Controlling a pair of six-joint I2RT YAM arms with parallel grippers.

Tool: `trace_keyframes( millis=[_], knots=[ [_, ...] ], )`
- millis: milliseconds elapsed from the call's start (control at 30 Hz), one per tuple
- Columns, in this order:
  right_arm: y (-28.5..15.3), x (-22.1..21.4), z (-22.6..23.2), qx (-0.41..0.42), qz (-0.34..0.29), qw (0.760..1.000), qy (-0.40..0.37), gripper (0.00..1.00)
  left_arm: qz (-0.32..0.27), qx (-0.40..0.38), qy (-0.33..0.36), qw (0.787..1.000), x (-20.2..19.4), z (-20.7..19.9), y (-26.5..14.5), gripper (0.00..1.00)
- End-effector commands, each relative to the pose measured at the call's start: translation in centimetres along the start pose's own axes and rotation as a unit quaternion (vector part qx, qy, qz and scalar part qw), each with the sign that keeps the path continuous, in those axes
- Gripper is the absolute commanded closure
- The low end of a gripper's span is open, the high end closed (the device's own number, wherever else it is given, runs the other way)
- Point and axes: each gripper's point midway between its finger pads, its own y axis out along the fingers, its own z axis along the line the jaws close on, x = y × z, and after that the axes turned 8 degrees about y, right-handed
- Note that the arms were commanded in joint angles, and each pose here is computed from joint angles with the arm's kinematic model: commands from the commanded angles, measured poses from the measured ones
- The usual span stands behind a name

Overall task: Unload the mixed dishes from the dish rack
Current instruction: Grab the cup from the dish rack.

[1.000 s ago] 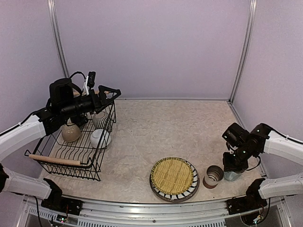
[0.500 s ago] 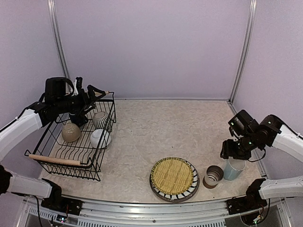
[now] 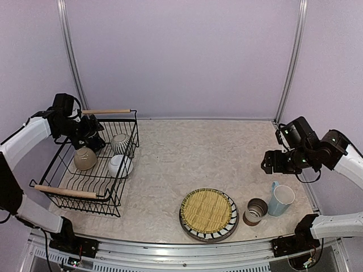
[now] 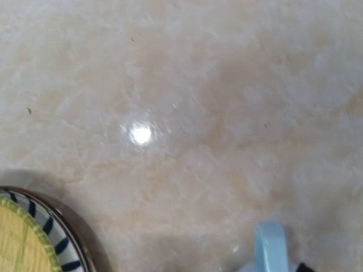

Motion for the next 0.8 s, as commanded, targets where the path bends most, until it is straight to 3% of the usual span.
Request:
trace_keyframes(
  millis=[0, 233, 400, 533, 767],
  knots=[
    [0.0, 1.7, 1.3, 0.021, -0.027, 0.999, -0.019, 0.15, 0.002, 0.095, -0.003, 0.995, 1.2, 3.6, 1.6, 0.08],
    [-0.1, 2.2, 1.7, 0.029, -0.036, 0.999, -0.020, 0.15, -0.006, 0.170, -0.039, 0.985, 3.5, 6.7, 6.9, 0.18],
    [-0.7, 2.2, 1.8, 0.045, -0.045, 0.998, -0.006, 0.13, 0.003, 0.209, -0.038, 0.977, 3.8, 8.4, 11.0, 0.33],
    [-0.9, 1.9, 1.7, 0.055, -0.048, 0.997, 0.005, 0.13, -0.010, 0.233, -0.028, 0.972, 4.4, 8.8, 13.1, 0.34],
    [-0.8, 1.6, 1.8, 0.059, -0.041, 0.997, 0.012, 0.13, 0.000, 0.286, -0.040, 0.958, 4.4, 10.4, 15.6, 0.28]
  ],
)
